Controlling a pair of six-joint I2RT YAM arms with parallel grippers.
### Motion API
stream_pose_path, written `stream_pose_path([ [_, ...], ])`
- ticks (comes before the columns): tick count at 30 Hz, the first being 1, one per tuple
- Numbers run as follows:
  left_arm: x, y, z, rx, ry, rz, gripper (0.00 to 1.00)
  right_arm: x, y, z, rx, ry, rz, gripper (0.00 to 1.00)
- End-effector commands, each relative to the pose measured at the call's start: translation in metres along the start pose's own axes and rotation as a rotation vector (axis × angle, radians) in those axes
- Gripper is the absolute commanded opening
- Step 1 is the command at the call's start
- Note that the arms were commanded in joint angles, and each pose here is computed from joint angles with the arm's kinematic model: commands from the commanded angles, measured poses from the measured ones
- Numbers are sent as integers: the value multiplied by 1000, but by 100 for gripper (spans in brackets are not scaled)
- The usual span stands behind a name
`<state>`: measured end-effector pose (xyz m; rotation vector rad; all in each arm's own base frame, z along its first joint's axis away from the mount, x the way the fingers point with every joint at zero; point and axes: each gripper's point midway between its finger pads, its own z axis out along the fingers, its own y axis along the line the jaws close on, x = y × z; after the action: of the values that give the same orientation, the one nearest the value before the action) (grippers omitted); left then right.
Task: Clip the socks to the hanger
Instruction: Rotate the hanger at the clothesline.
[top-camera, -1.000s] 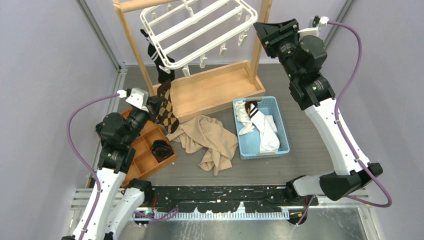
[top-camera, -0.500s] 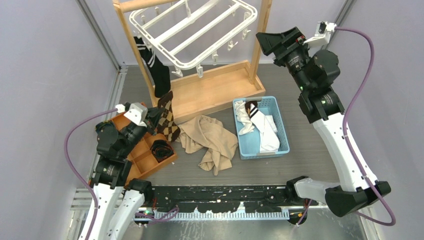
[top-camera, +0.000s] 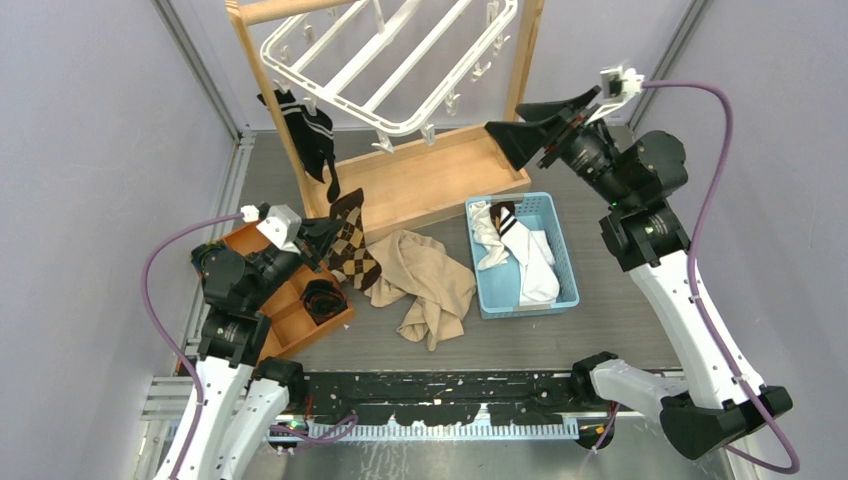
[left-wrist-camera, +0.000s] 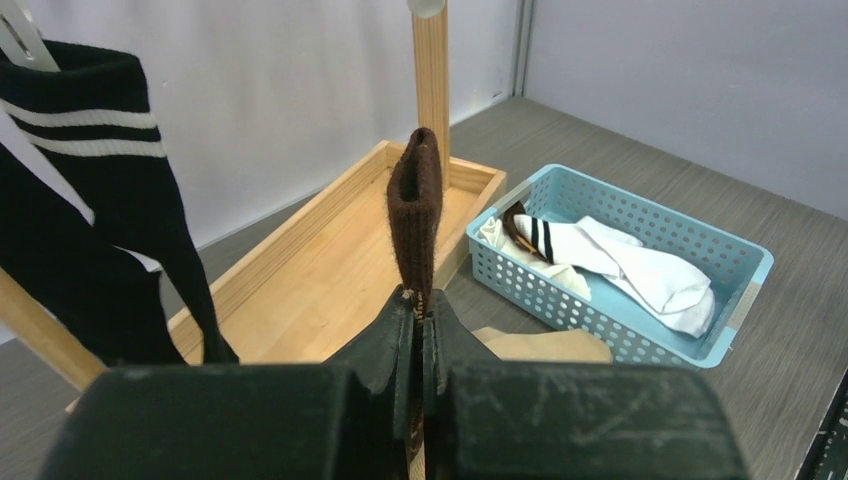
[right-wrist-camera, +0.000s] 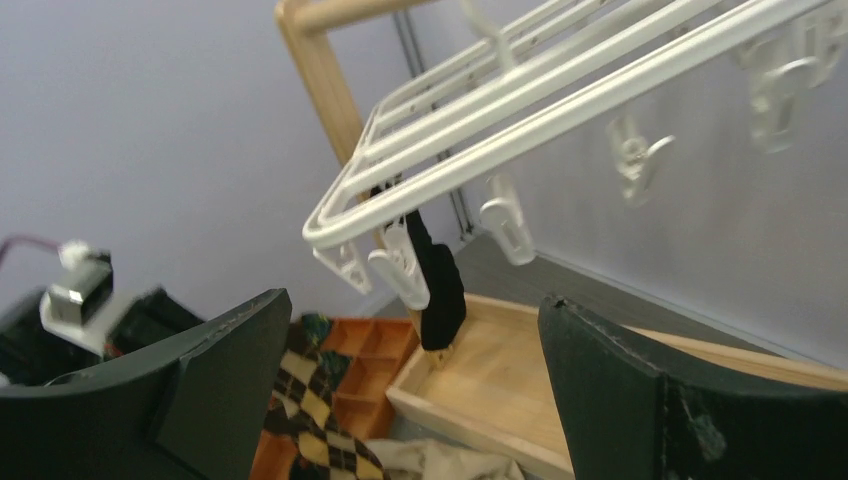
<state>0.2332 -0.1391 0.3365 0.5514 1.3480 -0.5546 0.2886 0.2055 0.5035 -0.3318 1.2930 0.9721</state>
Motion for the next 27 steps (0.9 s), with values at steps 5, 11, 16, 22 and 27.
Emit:
stream_pose_path([
  [5,-25,-9,18,89,-134,-25,0,65,54,19,-321,180,-352,100],
  [11,-18,-7,31,121,-141,-38,0,94,64,43,-395,205,-418,99],
  [16,-15,-3,47,148,-139,-51,0,102,56,66,-372,171,-469,94],
  [22,-13,-2,57,172,-139,-62,0,98,56,81,-363,85,-502,91],
  [27,-7,0,58,162,-132,-66,0,104,67,87,-381,61,-488,87],
])
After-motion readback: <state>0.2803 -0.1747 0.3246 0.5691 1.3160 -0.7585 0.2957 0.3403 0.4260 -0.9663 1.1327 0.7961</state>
